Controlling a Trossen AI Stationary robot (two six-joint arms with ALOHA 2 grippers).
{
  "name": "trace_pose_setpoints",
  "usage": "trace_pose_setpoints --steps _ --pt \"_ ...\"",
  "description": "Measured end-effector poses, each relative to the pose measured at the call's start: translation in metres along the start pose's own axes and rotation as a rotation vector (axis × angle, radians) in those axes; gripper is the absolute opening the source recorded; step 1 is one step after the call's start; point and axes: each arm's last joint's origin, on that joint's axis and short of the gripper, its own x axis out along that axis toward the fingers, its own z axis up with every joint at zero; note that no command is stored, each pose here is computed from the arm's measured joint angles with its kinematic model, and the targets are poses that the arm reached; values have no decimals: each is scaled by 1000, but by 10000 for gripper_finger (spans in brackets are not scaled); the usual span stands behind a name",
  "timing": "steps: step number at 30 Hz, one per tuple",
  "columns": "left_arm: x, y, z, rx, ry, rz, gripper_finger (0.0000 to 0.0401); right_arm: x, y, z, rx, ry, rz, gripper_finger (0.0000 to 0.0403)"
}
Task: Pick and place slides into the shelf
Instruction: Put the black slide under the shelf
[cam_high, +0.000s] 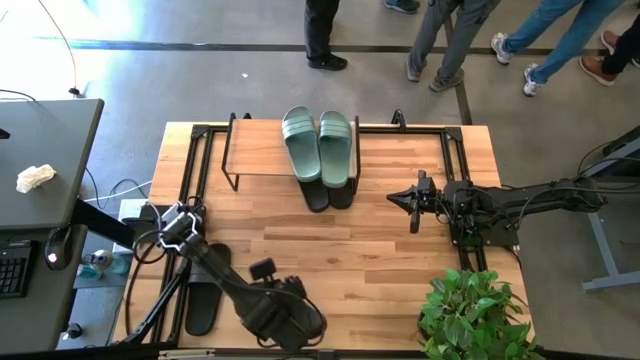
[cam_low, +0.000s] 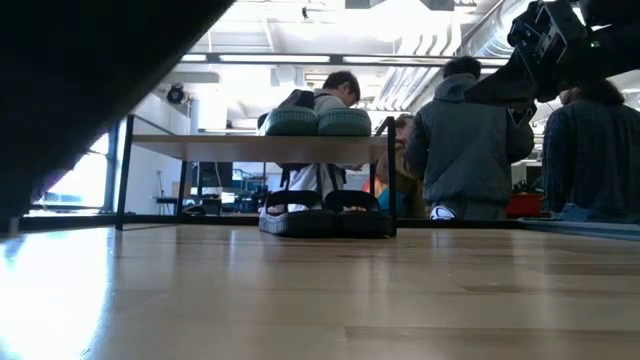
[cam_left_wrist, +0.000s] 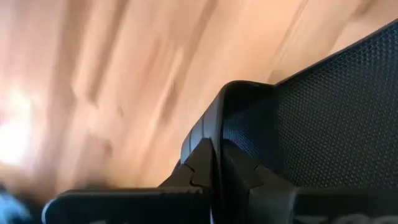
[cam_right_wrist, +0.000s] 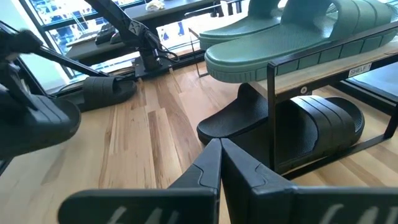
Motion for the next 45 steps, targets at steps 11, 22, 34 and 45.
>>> trace_pose_setpoints --steps 11,22,34,45 --pt "-23 7 16 576 -344 232 2 0 0 0 -1 3 -1 0" --pt "25 10 7 775 -255 429 0 0 0 0 -1 3 -1 0" --pt "83 23 -15 783 -200 634 0 0 0 0 -1 4 -1 0" --pt "103 39 -15 748 -251 657 0 0 0 -1 -3 10 -3 0"
